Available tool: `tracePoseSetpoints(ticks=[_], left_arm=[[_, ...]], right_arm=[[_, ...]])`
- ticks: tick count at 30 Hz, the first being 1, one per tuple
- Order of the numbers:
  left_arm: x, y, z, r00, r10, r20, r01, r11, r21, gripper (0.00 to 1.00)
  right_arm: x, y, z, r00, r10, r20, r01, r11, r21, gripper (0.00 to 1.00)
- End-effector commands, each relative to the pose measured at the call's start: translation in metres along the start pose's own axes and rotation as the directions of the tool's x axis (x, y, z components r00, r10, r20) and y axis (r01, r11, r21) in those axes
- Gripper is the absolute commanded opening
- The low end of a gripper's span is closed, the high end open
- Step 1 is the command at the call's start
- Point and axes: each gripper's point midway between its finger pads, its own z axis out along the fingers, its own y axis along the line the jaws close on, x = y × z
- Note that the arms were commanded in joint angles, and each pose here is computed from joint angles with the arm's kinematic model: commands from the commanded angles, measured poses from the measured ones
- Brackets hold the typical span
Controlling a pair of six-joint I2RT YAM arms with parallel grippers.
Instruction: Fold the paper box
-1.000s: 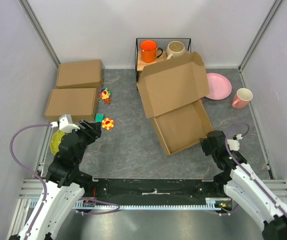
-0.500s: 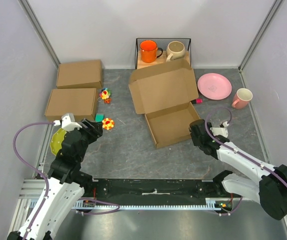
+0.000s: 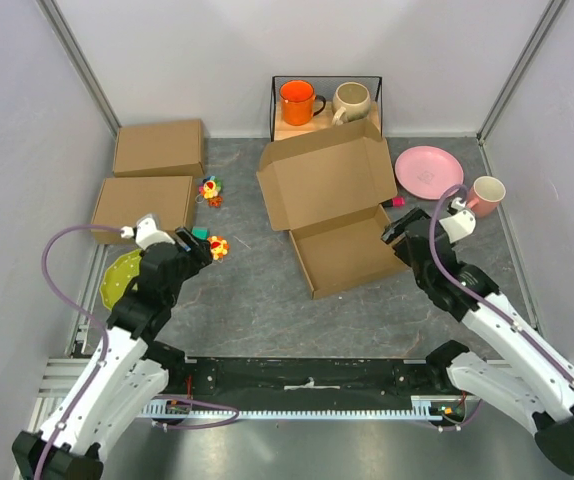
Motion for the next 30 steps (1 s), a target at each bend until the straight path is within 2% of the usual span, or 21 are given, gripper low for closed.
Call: tracePoseSetpoints(ticks=[1,3,4,6,7,8,16,21,30], left_arm=[[-0.009,-0.010,0.020,0.997,0.075,-0.031,-0.076,0.996,-0.050,0.77],[-0.003,-0.020,0.034,0.993,0.069,-0.091,-0.074,0.996,-0.049,0.76],[0.012,-0.017,0.049,0.985,0.078,-0.156,-0.092,0.992,-0.084,0.76],[0.012,-0.030,0.062,0.981,0.063,-0.184,-0.078,0.994,-0.075,0.74],[0.026,-0.026,0.076,0.970,0.071,-0.231,-0.098,0.989,-0.108,0.73],[0.020,-0.034,0.083,0.972,0.068,-0.223,-0.093,0.990,-0.104,0.73],[0.034,-0.023,0.124,0.953,0.083,-0.291,-0.146,0.969,-0.200,0.74],[0.051,-0.011,0.140,0.940,0.083,-0.332,-0.171,0.954,-0.245,0.84],[0.068,0.013,0.151,0.942,-0.001,-0.337,-0.130,0.921,-0.366,0.89]], right_arm=[[-0.013,0.007,-0.019,0.953,-0.299,0.040,0.302,0.944,-0.130,0.77],[-0.008,0.016,-0.028,0.952,-0.302,0.044,0.303,0.924,-0.235,0.76],[-0.006,0.018,-0.030,0.944,-0.326,0.052,0.328,0.906,-0.266,0.76],[-0.003,0.022,-0.036,0.941,-0.334,0.058,0.334,0.886,-0.321,0.75],[0.001,0.023,-0.039,0.938,-0.343,0.049,0.338,0.876,-0.345,0.75],[0.003,0.023,-0.041,0.933,-0.356,0.046,0.348,0.866,-0.358,0.75],[0.015,0.020,-0.053,0.911,-0.413,0.025,0.383,0.819,-0.428,0.75],[0.008,0.024,-0.061,0.906,-0.417,0.067,0.400,0.795,-0.457,0.76],[0.003,0.033,-0.062,0.895,-0.439,0.085,0.425,0.775,-0.467,0.76]])
